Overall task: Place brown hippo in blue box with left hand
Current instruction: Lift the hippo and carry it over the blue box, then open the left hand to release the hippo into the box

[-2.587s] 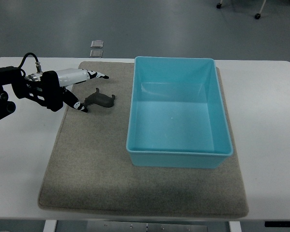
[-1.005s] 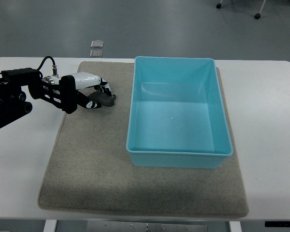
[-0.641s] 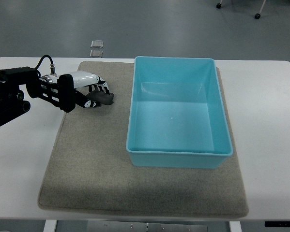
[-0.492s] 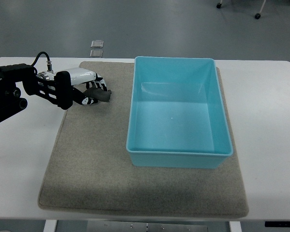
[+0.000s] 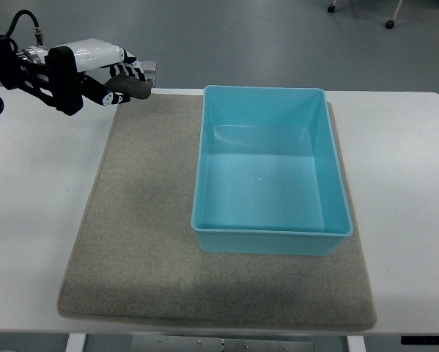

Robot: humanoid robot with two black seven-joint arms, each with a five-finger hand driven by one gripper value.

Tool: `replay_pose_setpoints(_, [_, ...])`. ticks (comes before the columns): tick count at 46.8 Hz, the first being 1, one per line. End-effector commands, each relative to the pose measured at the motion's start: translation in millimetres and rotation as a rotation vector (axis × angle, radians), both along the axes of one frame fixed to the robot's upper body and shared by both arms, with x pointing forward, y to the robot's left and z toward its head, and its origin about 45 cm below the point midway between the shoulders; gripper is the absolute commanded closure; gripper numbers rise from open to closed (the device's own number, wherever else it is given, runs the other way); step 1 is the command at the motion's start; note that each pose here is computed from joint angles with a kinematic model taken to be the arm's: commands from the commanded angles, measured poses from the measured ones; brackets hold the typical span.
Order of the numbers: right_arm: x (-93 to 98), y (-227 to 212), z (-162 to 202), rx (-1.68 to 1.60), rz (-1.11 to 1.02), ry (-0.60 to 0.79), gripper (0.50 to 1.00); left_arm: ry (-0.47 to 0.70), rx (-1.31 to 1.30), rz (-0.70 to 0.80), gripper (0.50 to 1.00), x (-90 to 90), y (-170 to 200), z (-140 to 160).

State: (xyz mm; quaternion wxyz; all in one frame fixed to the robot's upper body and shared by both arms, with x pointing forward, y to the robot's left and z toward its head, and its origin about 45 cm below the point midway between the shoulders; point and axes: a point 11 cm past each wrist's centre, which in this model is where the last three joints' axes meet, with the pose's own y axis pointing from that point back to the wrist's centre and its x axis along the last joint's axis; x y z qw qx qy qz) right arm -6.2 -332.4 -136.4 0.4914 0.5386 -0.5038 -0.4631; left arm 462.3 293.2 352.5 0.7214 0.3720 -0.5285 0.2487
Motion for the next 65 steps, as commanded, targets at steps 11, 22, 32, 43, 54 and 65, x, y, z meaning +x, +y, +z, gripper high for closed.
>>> replay_pose_setpoints(11, [0.0, 0, 0, 0.000, 0.000, 0.000, 0.564, 0.010, -0.026, -0.222, 1.000, -20.3, -80, 29])
replay_pose_setpoints(22, [0.0, 0, 0, 0.000, 0.000, 0.000, 0.564, 0.069, -0.047, -0.377, 1.000, -31.9, -162, 0])
replay_pose_setpoints(32, [0.0, 0, 0, 0.000, 0.000, 0.000, 0.564, 0.101, -0.033, -0.388, 1.000, -26.9, -189, -24])
replay_pose_setpoints(43, [0.0, 0, 0, 0.000, 0.000, 0.000, 0.564, 0.152, -0.053, -0.395, 0.766, -34.0, -200, -54])
replay_pose_setpoints(54, [0.0, 0, 0, 0.000, 0.000, 0.000, 0.564, 0.164, -0.086, -0.391, 0.501, -36.8, -202, -59])
replay_pose_setpoints(65, [0.0, 0, 0, 0.000, 0.000, 0.000, 0.564, 0.201, -0.211, -0.336, 0.501, -30.2, -197, -46])
